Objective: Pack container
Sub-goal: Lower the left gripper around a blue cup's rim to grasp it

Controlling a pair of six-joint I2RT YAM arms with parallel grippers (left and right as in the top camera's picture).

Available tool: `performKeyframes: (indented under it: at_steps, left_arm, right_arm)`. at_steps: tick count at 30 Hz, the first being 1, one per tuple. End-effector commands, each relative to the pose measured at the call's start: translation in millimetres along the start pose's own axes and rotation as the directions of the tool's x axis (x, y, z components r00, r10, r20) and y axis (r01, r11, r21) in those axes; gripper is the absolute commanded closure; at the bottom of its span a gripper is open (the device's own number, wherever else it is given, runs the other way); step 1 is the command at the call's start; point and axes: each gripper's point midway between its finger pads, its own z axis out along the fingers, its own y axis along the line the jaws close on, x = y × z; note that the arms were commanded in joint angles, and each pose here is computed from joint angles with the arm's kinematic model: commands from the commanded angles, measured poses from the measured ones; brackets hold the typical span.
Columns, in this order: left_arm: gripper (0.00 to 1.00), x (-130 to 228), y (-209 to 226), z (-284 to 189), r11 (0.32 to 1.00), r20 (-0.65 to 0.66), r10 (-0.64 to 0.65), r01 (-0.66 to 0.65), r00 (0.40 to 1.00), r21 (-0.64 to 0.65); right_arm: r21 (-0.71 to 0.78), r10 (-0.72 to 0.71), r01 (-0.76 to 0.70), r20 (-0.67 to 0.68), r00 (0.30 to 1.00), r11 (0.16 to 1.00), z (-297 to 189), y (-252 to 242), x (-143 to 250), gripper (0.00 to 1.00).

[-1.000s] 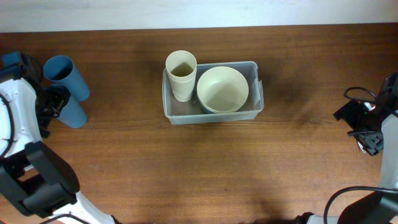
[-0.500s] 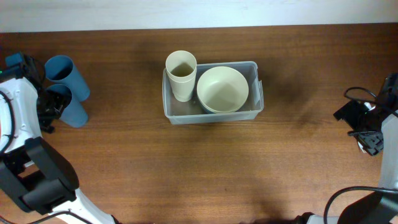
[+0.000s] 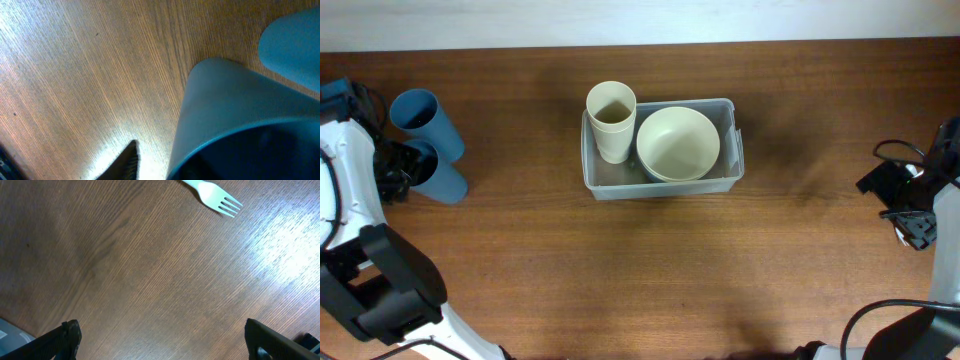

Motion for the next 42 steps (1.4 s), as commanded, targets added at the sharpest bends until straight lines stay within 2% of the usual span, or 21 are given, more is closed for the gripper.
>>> performKeyframes:
  at_steps: [1,3,13,19,22,26,28,34,39,42]
  left_arm:
    - [0.88,-7,2,-5,1.0,0.021,-0.005,0.005,1.0,-0.001]
    - [0.98,-6,2,-5,1.0,0.02,-0.005,0.005,1.0,-0.002]
    - [0.98,-7,5,-28,1.0,0.023,-0.005,0.005,1.0,0.0]
    - [0.99,-6,16,-87,1.0,0.047,0.002,-0.003,0.999,0.025]
    - [0.99,-4,15,-116,0.994,0.075,0.06,-0.067,0.995,0.085]
    - [0.98,23,-12,-163,0.918,0.095,0.217,-0.236,0.971,0.318]
    - [0.98,40,-18,-185,0.874,0.126,0.265,-0.294,0.956,0.386]
    - [0.98,96,-31,-234,0.764,0.246,0.384,-0.456,0.89,0.456]
    - [0.98,157,-56,-264,0.594,0.374,0.539,-0.656,0.755,0.466]
    - [0.98,189,-71,-262,0.535,0.407,0.612,-0.734,0.678,0.418]
  right_arm:
    - [0.013,0.007,-0.007,0.005,1.0,1.0,0,-4,0,0.01]
    - [0.014,0.007,-0.007,0.005,1.0,1.0,0,-4,-1,0.01]
    - [0.013,0.007,-0.007,0.005,1.0,1.0,0,-4,0,0.01]
    - [0.013,0.007,-0.007,0.005,1.0,1.0,0,-4,0,0.01]
    - [0.013,0.007,-0.007,0.005,1.0,1.0,0,-4,0,0.01]
    - [0.014,0.007,-0.007,0.005,1.0,1.0,0,-4,-1,0.01]
    - [0.013,0.007,-0.007,0.005,1.0,1.0,0,-4,0,0.01]
    - [0.014,0.007,-0.007,0.005,1.0,1.0,0,-4,-1,0.01]
    - [0.014,0.007,-0.007,0.005,1.0,1.0,0,-4,-1,0.01]
    - [0.013,0.007,-0.007,0.005,1.0,1.0,0,-4,0,0.01]
